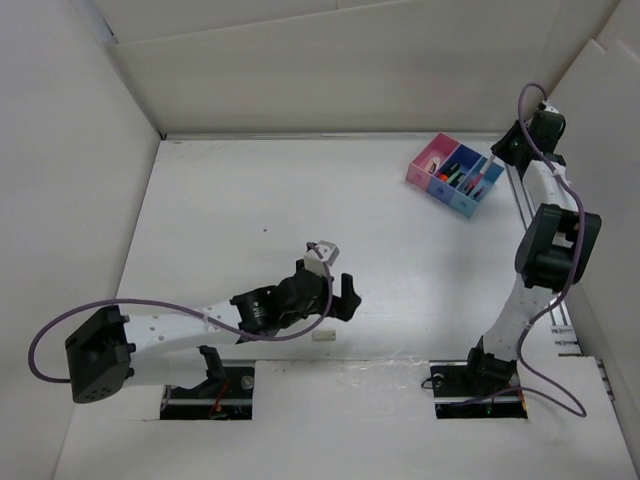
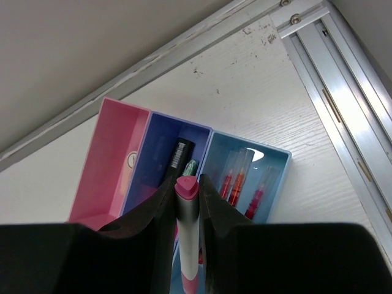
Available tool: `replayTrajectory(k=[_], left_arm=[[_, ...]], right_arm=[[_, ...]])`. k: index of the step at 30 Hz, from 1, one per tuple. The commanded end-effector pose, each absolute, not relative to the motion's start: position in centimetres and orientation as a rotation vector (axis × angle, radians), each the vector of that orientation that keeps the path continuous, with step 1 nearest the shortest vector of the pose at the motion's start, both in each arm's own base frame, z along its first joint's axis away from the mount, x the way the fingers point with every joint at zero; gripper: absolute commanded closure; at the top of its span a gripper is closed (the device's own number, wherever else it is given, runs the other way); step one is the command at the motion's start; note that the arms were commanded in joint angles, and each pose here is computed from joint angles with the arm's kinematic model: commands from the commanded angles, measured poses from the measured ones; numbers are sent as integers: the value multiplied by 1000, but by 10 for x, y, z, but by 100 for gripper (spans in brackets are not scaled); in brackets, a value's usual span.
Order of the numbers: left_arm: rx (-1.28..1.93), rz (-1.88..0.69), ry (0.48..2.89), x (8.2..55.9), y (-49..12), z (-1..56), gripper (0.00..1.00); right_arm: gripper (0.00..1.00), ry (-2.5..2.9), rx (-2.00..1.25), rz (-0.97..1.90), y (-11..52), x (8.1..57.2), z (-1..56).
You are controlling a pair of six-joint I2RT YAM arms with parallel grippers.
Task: Sort the stationery into containers
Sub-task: Place the pen in the storage box.
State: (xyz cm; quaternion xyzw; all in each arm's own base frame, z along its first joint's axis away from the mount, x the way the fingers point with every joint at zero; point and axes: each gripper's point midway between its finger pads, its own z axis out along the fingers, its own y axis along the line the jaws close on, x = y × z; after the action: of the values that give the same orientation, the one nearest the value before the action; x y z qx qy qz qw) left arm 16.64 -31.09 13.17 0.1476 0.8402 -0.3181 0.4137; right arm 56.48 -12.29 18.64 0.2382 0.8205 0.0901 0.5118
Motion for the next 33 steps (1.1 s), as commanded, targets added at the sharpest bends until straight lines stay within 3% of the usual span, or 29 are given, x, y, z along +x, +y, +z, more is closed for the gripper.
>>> replayTrajectory(k=[1, 9, 17, 20, 33], left_arm=[[347, -758, 2148, 163, -294, 118, 15], [381, -770, 2178, 151, -284, 104, 18], [414, -710, 2246, 146, -275, 86, 23], [415, -708, 2247, 145, -274, 87, 23], [518, -639, 2320, 130, -269, 73, 31]], right_arm=[[93, 1860, 566, 213, -132, 585, 220], [86, 1911, 598, 221, -134, 593, 185], [68, 1964, 621, 222, -132, 585, 158], [61, 1953, 616, 222, -131, 583, 166], [55, 1855, 546, 250, -93, 523, 248]])
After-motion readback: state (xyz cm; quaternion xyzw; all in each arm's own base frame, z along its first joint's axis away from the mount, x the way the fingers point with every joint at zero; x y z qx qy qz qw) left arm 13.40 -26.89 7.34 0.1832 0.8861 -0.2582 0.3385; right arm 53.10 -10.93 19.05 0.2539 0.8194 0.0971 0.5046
